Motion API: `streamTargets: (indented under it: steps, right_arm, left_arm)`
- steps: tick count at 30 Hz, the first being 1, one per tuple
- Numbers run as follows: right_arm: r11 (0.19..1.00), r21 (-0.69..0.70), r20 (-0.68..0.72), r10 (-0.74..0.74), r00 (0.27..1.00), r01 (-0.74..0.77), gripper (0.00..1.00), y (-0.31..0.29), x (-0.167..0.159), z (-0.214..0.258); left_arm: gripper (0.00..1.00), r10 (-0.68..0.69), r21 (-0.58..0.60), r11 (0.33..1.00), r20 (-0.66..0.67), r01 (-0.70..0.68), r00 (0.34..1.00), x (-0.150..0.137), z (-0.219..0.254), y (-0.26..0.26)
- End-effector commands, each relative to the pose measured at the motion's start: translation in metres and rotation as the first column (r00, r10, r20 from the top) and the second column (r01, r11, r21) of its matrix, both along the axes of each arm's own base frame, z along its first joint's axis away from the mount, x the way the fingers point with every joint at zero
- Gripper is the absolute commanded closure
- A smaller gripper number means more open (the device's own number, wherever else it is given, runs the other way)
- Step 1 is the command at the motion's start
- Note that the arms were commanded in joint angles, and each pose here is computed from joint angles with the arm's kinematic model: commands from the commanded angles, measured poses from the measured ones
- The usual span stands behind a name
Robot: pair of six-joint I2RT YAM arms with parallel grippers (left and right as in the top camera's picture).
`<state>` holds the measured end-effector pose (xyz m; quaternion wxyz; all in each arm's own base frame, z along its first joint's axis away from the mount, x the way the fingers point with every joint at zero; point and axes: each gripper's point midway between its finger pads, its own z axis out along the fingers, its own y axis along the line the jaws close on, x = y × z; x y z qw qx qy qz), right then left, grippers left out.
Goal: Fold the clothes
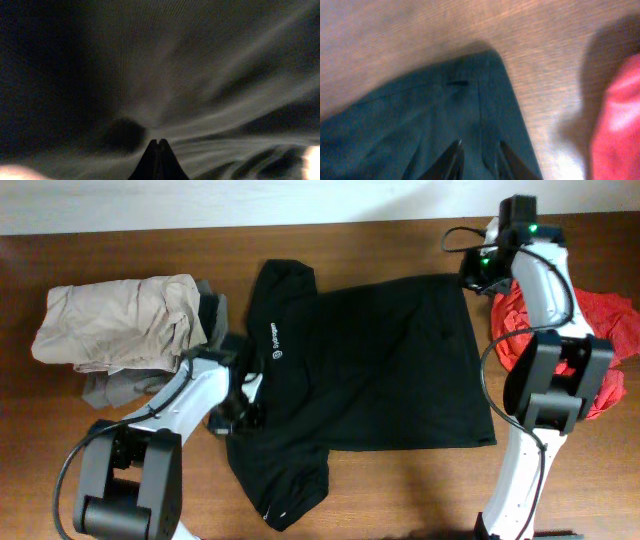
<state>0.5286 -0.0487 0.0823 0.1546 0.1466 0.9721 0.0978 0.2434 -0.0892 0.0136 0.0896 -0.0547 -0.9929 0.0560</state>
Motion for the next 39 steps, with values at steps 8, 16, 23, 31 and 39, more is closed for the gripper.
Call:
streamTargets:
  steps: [8, 16, 23, 31, 39]
  right_arm:
    - [0.995, -0.101, 0.107, 0.036, 0.994, -0.026, 0.70, -0.003, -0.071, 0.178]
    - [0.987, -0.162, 0.261, 0.025, 0.965, 0.018, 0.70, 0.003, -0.154, 0.278]
    - [0.980, -0.193, 0.412, 0.031, 0.910, 0.054, 0.64, 0.027, -0.246, 0.343]
    - [0.989, -0.128, 0.071, -0.071, 0.995, 0.079, 0.53, 0.034, -0.256, 0.224]
    - [0.999, 0.034, -0.232, 0.007, 0.973, 0.001, 0.21, 0.056, -0.244, 0.034]
  left_arm:
    - [0.79, -0.106, 0.047, 0.994, 0.434, 0.095, 0.895, 0.128, 0.137, -0.010]
    - [0.89, -0.152, 0.084, 0.988, 0.576, 0.127, 0.803, 0.156, 0.205, -0.009]
    - [0.75, -0.176, 0.183, 0.980, 0.649, 0.073, 0.740, 0.152, 0.248, 0.013]
    - [0.39, -0.165, 0.168, 0.984, 0.686, 0.067, 0.708, 0.182, 0.233, 0.005]
    - [0.30, -0.178, 0.180, 0.980, 0.622, 0.083, 0.763, 0.207, 0.180, -0.002]
